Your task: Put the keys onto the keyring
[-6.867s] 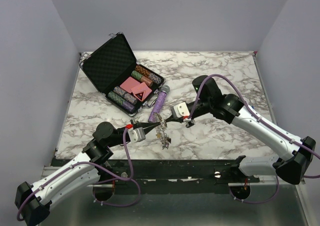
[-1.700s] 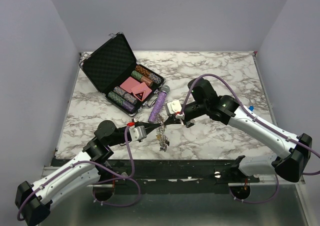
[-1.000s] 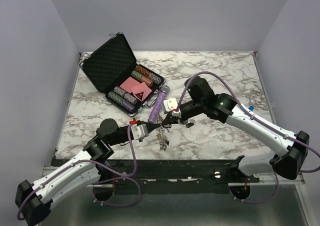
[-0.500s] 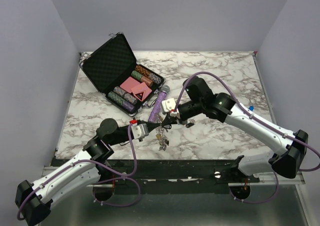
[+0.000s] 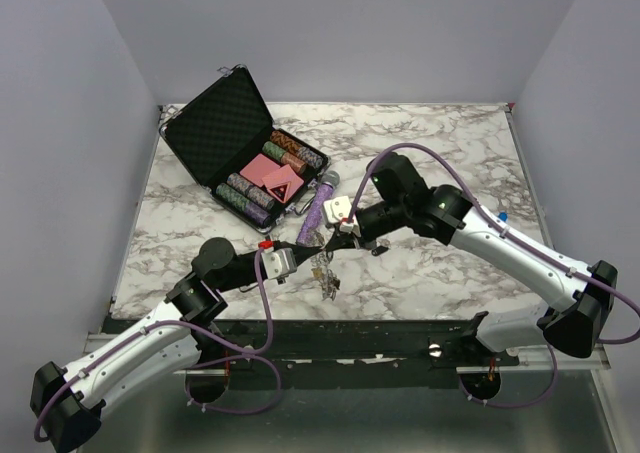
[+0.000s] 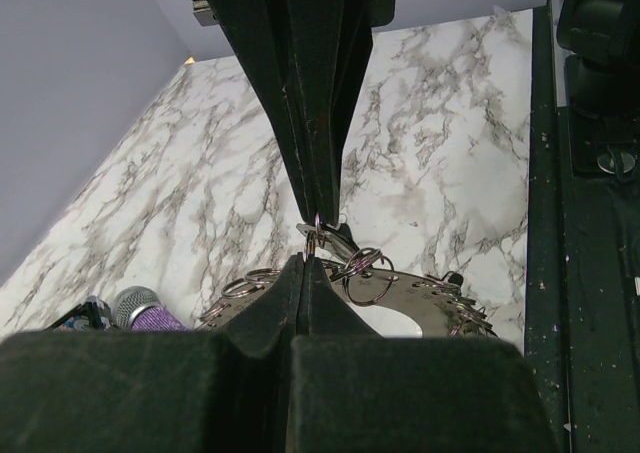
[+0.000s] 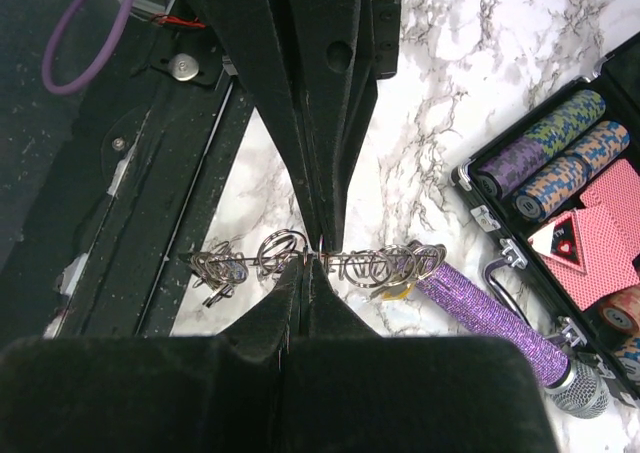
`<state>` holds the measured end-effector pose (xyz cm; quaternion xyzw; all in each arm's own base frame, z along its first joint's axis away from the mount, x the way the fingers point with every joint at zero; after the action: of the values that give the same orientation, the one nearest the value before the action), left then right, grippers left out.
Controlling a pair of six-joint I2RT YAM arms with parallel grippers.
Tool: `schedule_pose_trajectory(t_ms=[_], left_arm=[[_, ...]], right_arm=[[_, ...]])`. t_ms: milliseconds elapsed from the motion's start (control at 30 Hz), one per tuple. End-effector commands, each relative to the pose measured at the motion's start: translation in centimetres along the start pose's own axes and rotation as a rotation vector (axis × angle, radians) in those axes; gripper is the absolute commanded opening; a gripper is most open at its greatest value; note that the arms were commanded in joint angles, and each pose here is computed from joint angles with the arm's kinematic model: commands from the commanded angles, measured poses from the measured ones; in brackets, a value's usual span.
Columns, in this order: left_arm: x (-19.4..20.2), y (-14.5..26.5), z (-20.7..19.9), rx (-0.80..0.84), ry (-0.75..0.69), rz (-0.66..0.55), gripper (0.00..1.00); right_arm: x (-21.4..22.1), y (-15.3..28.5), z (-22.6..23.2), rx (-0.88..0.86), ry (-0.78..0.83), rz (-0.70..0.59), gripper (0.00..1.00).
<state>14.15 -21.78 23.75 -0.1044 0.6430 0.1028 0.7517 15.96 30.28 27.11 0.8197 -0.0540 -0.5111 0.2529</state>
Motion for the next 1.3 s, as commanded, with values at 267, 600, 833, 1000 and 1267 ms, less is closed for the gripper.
schedule_pose_trajectory(t_ms=[267, 600, 833, 1000, 1267], left_arm=[[-2.71, 0.0, 0.26, -0.004, -0.051, -0.083, 0.0], [-2.78, 0.04, 0.21, -0.001, -0.053, -0.086, 0.0], [-2.81, 0.07, 0.31, -0.009, -0.053, -0.086, 0.0], [-2.83, 0.07, 0.44, -0.017, -0.053, -0.085, 0.0], [-2.76, 0.09, 0.49, -0.023, -0.052, -0.083, 0.0]], right_arm=[[-1.07, 1.75, -0.63, 0.048, -0.016, -0.019, 0.0], [-0.46, 1.64, -0.56, 0.054, -0.021, -0.006, 0.0], [-0.42, 1.45, -0.12, 0.025, -0.019, -0.018, 0.0], [-0.48, 1.43, 0.09, 0.008, -0.017, -0.023, 0.0], [-0.48, 1.41, 0.23, 0.002, -0.014, -0.024, 0.0]])
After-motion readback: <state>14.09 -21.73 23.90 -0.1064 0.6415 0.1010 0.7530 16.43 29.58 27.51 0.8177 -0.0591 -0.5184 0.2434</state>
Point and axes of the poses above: each gripper's point midway between its finger pads, its own y axis back along the fingers, its own z axis along the line the jaws close on, x = y × z, the point moved 4 cm from there along y, back along the fingers, and after that the axes turned 10 degrees about y, right-handed, at the moved point
